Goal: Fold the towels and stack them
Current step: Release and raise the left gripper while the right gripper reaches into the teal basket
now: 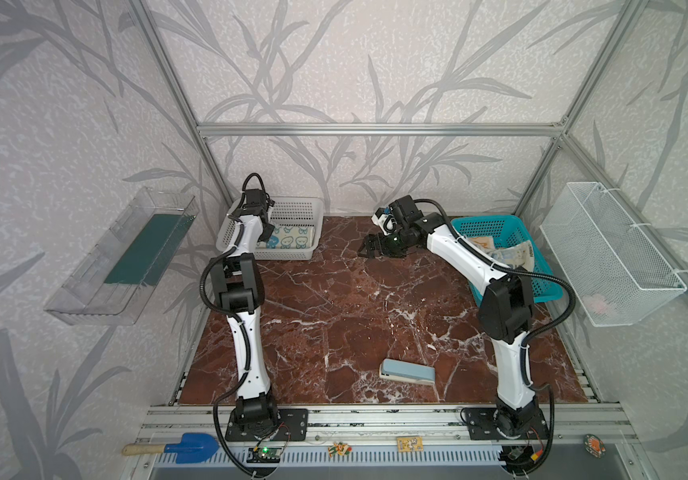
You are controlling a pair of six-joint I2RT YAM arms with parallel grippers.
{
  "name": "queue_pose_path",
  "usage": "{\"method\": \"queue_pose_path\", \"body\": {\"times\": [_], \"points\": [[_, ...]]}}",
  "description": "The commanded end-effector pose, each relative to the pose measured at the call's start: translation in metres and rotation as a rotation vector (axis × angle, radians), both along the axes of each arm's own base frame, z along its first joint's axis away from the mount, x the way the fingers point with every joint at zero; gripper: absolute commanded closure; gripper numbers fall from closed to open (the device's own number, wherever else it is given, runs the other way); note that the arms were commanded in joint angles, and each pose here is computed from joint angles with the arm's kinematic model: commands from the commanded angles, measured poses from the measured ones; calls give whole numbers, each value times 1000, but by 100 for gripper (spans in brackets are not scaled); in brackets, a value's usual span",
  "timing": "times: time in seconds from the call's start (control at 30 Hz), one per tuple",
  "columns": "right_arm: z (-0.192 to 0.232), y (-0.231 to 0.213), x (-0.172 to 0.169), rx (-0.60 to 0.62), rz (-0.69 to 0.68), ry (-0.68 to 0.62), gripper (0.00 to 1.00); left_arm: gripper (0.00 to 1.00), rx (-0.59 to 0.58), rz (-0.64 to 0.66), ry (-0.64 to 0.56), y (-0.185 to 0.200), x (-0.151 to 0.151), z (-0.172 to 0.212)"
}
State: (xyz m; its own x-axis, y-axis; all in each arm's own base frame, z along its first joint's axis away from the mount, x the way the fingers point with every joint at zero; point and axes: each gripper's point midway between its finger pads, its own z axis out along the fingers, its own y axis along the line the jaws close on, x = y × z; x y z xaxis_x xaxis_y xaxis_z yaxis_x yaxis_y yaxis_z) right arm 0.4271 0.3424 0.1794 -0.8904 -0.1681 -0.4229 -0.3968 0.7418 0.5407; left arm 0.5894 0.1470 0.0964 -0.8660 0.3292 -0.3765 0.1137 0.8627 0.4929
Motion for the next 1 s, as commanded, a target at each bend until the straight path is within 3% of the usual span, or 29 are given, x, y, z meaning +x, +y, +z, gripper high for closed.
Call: {"method": "queue_pose_path", "body": {"times": [0.0, 0.03, 0.1, 0.17, 0.2, 0.23, 0.37, 0.53, 0.77, 0.97], "points": [[-2, 0, 1, -5, 5, -3, 1, 81, 0, -13, -16, -1, 8, -1], [-1, 0, 0, -5, 6, -3, 1, 65, 5, -5, -20, -1, 8, 0], [1, 0, 1, 0, 5, -7, 1, 46, 20, 14, -28, 1, 7, 5], [7, 0, 0, 5, 3, -11, 1, 36, 39, 37, -45, 3, 6, 14], [11, 0, -1, 8, 4, -18, 1, 15, 43, 46, -59, 3, 6, 22], [15, -1, -2, 6, 3, -21, 1, 1, 47, 50, -73, 2, 6, 30], [40, -15, -5, -7, -18, -71, 1, 1, 67, 47, -158, -13, 7, 76], [71, -60, -7, -40, -107, -115, 1, 1, 90, -16, -284, -62, 4, 149], [95, -184, -12, -180, -391, -179, 1, 1, 184, -216, -442, -191, -18, 216], [72, -285, -25, -314, -624, -112, 1, 1, 195, -431, -531, -318, -56, 219]]}}
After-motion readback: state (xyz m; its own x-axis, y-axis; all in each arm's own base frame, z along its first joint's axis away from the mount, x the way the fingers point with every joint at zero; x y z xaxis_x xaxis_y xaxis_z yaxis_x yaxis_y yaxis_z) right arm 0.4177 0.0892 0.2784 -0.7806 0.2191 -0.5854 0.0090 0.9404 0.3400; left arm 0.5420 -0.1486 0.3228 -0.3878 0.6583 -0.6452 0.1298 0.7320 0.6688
